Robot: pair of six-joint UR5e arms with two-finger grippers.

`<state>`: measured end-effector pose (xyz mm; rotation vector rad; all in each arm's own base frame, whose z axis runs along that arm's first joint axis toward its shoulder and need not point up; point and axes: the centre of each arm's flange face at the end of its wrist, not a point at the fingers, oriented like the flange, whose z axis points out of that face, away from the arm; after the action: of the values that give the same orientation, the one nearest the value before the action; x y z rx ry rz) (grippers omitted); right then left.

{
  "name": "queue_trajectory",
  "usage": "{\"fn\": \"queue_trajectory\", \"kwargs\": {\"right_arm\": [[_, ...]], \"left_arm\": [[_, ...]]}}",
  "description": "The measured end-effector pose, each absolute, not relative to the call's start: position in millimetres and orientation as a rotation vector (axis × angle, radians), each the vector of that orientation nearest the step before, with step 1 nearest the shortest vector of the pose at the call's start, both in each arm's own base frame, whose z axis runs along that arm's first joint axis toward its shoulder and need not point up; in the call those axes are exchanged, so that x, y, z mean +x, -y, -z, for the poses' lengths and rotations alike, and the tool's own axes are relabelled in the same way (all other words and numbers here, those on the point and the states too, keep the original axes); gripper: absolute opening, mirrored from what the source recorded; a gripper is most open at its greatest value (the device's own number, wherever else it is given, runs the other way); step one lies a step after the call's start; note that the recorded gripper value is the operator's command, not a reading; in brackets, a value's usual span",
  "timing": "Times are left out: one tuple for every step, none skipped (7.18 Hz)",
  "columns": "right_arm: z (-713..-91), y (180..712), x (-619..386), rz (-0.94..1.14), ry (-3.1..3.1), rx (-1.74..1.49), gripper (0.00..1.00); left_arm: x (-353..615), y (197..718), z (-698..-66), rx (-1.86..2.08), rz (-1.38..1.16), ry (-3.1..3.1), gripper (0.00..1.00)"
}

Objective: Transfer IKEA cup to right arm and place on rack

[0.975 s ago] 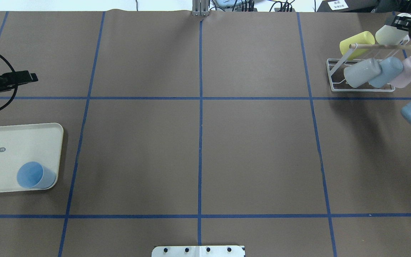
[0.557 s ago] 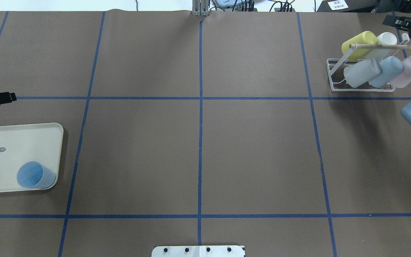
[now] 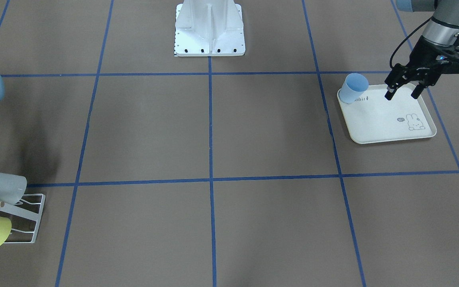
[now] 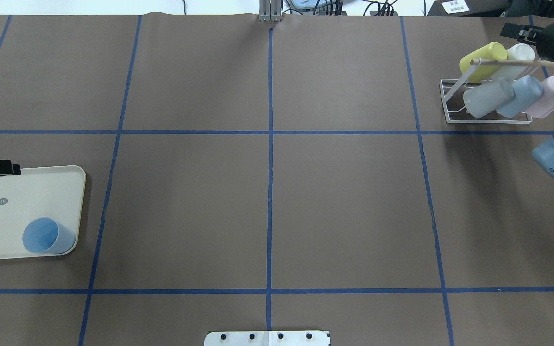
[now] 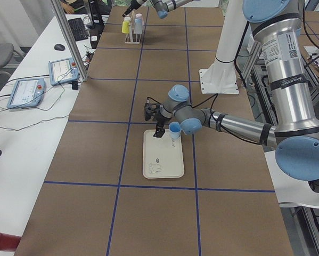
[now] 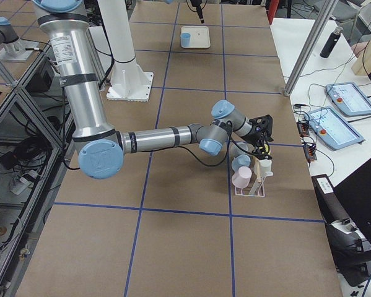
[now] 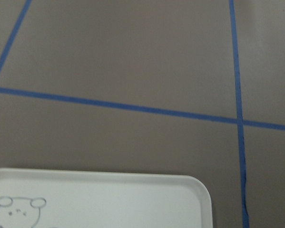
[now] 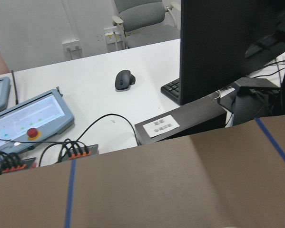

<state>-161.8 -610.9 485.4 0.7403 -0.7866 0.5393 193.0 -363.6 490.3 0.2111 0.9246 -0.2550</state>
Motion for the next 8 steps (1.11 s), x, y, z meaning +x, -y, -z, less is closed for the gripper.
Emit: {"fn": "queue_trajectory", "kwargs": {"right_arm": [[-461.7,603.5,-167.0,-0.525,0.862,0.727,0.98],[-437.6,594.8,-168.5,-0.502,0.925,0.723,0.98],[-417.5,584.8,-167.9,-0.478,0.978,0.718,0.98],[-404.6,575.5,-166.5,-0.471,1.022,0.706,0.98],[-396.5,569.5,-165.2,-0.481,1.053,0.693,0.98],[-392.2,566.6,-165.0,-0.488,1.070,0.687,0.98],[-389.7,565.0,-165.7,-0.489,1.083,0.680,0.98],[-385.6,561.8,-167.1,-0.486,1.109,0.659,0.98]], "left_arm": [[215.7,349.1,-496.3,0.125,0.223,-0.920,1.00],[231.8,338.7,-504.9,0.071,0.202,-0.905,1.00],[242.5,331.4,-511.1,0.038,0.184,-0.894,1.00],[250.0,325.5,-513.2,0.018,0.166,-0.892,0.77],[253.5,321.7,-514.4,0.006,0.155,-0.891,0.09],[254.6,318.3,-516.6,-0.004,0.148,-0.888,0.00],[254.3,315.8,-518.6,-0.010,0.144,-0.884,0.00],[254.4,315.0,-518.2,-0.010,0.142,-0.885,0.00]]}}
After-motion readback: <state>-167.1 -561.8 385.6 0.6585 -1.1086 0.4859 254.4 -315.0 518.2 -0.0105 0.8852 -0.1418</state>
